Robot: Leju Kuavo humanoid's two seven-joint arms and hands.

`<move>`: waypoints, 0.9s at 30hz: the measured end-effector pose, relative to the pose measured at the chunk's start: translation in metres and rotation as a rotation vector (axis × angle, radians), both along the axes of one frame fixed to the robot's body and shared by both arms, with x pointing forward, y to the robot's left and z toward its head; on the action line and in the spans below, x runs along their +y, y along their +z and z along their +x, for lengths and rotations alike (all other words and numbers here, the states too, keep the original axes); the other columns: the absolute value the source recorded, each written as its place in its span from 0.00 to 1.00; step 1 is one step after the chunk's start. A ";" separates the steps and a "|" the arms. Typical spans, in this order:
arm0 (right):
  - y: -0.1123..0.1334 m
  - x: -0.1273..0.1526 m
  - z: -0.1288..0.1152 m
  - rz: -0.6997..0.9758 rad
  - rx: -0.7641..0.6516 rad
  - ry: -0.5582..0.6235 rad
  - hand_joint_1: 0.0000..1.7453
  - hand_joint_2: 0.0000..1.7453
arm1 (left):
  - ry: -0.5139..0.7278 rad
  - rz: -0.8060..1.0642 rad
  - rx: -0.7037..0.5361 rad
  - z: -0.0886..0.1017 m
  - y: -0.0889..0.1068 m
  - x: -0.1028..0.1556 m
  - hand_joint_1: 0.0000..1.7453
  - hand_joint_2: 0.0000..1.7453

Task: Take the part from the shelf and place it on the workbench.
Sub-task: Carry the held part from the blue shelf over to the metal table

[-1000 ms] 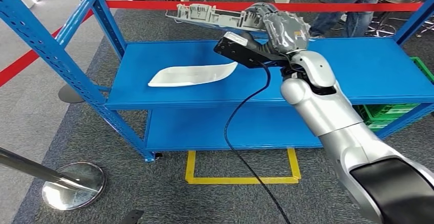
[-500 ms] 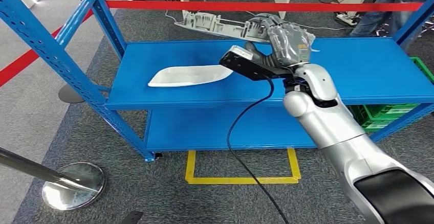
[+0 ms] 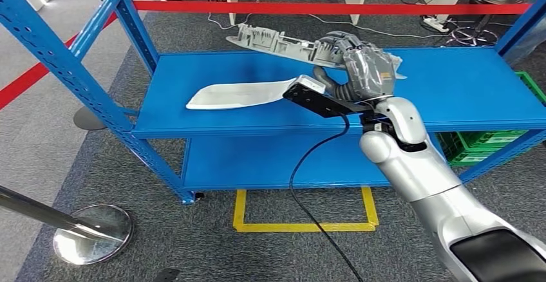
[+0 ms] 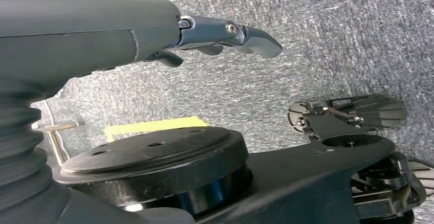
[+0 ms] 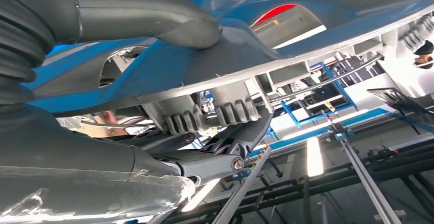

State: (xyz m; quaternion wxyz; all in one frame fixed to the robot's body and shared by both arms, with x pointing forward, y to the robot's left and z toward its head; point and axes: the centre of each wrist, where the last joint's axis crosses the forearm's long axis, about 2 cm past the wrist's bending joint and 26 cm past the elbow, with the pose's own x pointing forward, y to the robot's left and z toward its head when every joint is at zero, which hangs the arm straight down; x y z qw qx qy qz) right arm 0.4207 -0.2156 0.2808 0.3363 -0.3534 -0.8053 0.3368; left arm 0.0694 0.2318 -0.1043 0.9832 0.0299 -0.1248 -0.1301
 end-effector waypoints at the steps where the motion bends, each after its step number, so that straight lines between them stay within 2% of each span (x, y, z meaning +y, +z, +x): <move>1: 0.000 0.000 0.000 0.000 -0.001 0.000 1.00 1.00 | 0.000 0.000 0.000 0.000 0.000 0.000 0.00 1.00; 27: -0.004 0.000 -0.011 0.028 -0.047 -0.007 1.00 1.00 | 0.010 0.029 0.041 0.000 0.000 -0.002 0.00 1.00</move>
